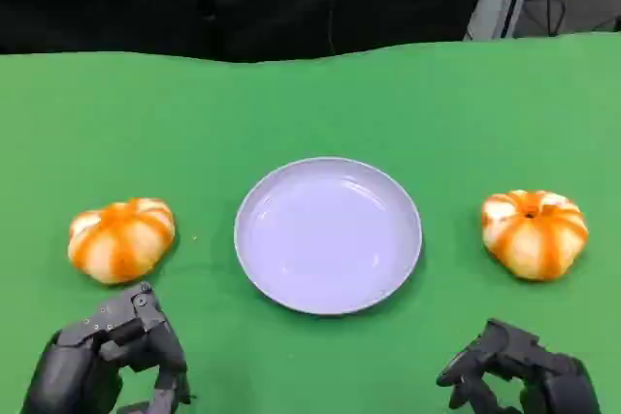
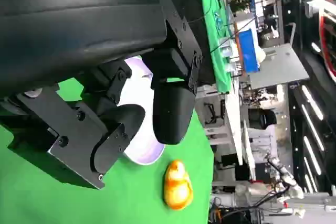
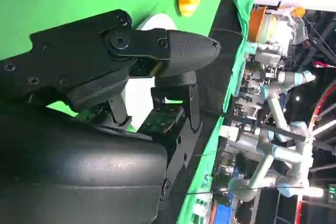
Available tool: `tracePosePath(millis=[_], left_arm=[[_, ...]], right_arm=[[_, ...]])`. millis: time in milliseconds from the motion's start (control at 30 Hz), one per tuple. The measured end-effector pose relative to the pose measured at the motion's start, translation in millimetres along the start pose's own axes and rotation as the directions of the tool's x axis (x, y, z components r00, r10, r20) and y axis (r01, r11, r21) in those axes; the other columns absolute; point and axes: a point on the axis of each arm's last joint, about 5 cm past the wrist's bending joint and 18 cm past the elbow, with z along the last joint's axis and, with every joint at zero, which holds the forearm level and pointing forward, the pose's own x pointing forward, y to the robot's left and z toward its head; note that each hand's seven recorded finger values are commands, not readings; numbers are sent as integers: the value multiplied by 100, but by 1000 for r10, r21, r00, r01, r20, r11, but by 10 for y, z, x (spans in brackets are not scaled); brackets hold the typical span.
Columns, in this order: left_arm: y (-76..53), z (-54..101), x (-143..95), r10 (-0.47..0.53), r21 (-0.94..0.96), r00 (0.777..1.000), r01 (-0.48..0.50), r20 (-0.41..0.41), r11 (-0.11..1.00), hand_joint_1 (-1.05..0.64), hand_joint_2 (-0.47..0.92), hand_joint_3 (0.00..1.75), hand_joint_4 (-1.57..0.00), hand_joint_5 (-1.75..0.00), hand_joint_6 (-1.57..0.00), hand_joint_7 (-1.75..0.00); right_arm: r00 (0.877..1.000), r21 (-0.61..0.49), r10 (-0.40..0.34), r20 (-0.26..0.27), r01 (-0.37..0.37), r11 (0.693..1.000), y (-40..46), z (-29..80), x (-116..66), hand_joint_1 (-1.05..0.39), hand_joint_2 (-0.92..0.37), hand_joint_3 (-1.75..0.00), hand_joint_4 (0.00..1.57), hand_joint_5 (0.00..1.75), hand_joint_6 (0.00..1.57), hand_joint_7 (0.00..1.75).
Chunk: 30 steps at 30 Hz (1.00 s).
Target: Grasp the bread from the table and place it into the plate.
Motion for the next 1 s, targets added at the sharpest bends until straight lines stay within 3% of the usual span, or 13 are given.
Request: tracePosePath(millis=[533,567,600,733,800,833,900,967,1000], left_arm=[[1,0,0,1,-2,1000,-1,0,1000,0,40,146,-86,-175,-77,-164],[2,0,0,1,-3,1000,-1,-1,1000,0,49,134,-79,-165,-74,-144],[9,3,3,-4,-19,1000,4,-10,1000,0,53,128,-76,-161,-74,-136],[54,20,6,-38,-91,998,33,-50,995,1,57,122,-74,-157,-74,-127],[64,37,15,-51,-81,997,47,-56,996,-8,71,72,-62,-110,-69,-69],[82,52,24,-68,-41,995,65,-69,997,-9,76,60,-62,-101,-72,-54],[134,83,45,-96,49,991,101,-95,994,-16,86,37,-57,-85,-68,-30],[176,112,85,-125,119,986,137,-107,983,-20,90,26,-55,-77,-66,-21],[195,126,106,-137,150,984,153,-111,977,-28,91,19,-49,-63,-57,-12]], right_arm=[[1000,8,1,-10,0,1000,0,1,5,-70,-91,-48,83,157,88,125],[1000,8,0,-10,0,1000,0,1,5,-70,-91,-48,83,157,88,125],[1000,8,0,-10,0,1000,0,1,5,-70,-91,-48,83,157,88,125],[1000,7,-1,-10,1,1000,0,1,4,-70,-92,-47,83,157,88,125],[1000,6,-1,-10,1,1000,0,1,4,-70,-92,-47,84,158,88,125],[1000,6,-1,-10,1,1000,1,1,5,-70,-92,-47,84,158,88,125],[1000,3,0,-10,0,1000,2,2,5,-71,-92,-46,84,158,88,125],[1000,2,0,-9,0,1000,4,3,6,-71,-91,-46,84,157,89,125],[1000,2,0,-8,0,1000,7,5,9,-71,-91,-46,84,157,88,124]])
